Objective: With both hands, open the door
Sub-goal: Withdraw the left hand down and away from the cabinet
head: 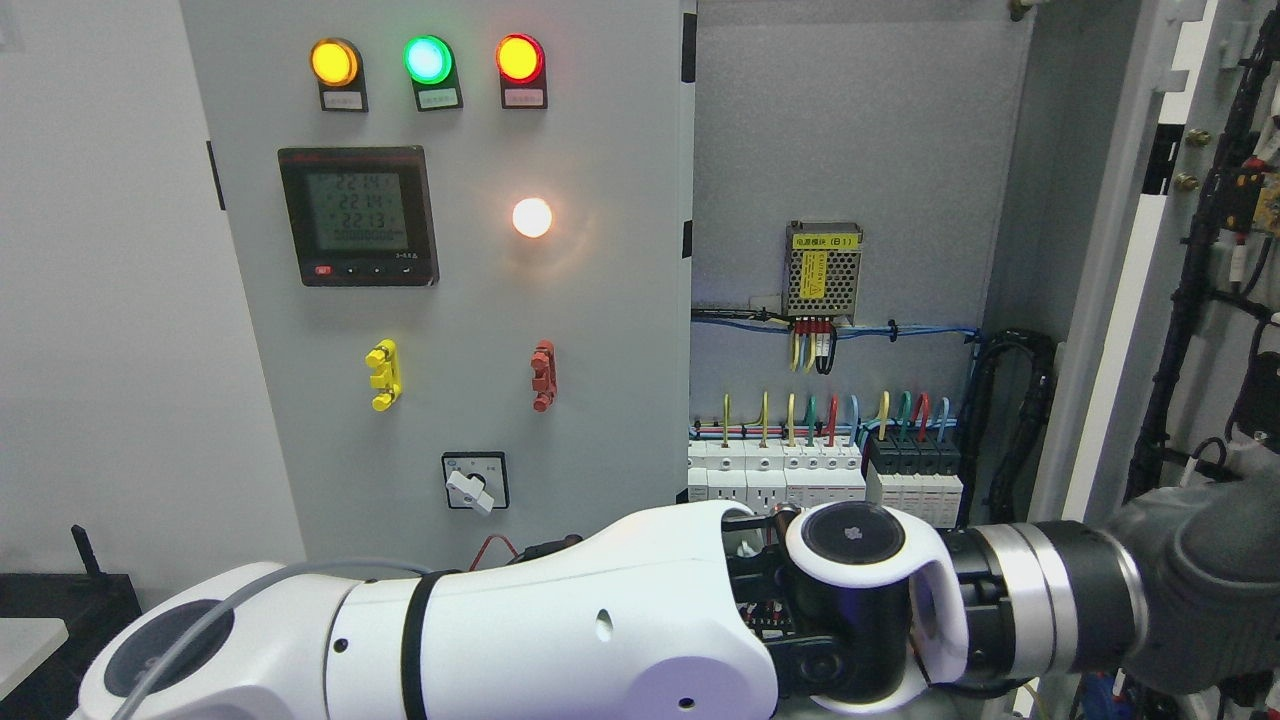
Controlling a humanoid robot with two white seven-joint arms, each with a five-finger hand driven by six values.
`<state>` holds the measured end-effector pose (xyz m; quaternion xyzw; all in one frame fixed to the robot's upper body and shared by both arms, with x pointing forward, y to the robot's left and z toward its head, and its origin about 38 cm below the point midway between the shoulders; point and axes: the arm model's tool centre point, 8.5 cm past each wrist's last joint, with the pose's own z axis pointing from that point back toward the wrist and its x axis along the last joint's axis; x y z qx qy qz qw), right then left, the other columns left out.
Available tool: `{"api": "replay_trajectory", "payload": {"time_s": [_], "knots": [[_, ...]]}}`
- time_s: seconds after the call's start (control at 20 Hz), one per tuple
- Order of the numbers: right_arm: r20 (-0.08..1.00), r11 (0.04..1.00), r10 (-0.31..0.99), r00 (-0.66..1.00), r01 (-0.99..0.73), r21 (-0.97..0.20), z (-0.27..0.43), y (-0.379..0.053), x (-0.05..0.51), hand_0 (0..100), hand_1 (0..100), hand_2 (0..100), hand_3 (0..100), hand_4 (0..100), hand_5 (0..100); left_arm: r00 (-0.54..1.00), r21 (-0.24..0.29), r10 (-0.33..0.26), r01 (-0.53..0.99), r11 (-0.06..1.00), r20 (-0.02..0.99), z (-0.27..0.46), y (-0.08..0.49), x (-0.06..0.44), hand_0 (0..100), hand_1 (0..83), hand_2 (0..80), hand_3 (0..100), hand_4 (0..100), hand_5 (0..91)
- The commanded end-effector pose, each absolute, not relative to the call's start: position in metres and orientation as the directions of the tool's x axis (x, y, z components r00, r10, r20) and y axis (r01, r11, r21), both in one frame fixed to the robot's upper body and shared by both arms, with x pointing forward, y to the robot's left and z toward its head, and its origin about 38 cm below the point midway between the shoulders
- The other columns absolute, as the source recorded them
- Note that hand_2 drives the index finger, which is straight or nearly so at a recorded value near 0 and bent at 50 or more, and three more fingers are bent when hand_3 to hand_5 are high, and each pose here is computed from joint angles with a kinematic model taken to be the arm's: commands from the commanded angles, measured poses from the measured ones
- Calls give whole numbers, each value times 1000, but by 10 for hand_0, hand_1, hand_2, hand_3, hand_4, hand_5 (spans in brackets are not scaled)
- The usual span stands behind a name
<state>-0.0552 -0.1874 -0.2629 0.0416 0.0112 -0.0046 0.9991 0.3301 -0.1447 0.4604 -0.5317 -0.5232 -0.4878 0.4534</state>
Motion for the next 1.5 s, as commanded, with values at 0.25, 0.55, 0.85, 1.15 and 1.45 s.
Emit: {"api": "replay_trajectory", "payload": {"time_s": [0.25, 0.55, 0.85, 1.15, 1.45], "knots": [[-23, 996, -8, 1000, 10, 83, -263, -187, -56, 386, 0, 0, 0, 0, 0, -18, 3, 115, 992, 129, 993, 439, -42, 408, 0, 0, 0, 0, 0, 0], [-22, 996, -8, 1000, 10, 83, -263, -187, -55, 386, 0, 0, 0, 0, 0, -49, 31, 114, 987, 160, 992, 392, 29, 429, 0, 0, 0, 0, 0, 0], [-23, 996, -8, 1000, 10, 83, -263, -187, -56, 386, 0, 0, 0, 0, 0, -36, 16, 106, 982, 188, 994, 349, 99, 424, 0, 0, 0, 0, 0, 0], [-22, 996, -8, 1000, 10, 83, -263, -187, -55, 386, 0, 0, 0, 0, 0, -72, 24, 174, 965, 261, 982, 325, 161, 426, 0, 0, 0, 0, 0, 0], [-22, 996, -8, 1000, 10, 83, -263, -187, -55, 386, 0, 0, 0, 0, 0, -108, 15, 195, 905, 424, 975, 286, 234, 418, 0, 0, 0, 0, 0, 0]]}}
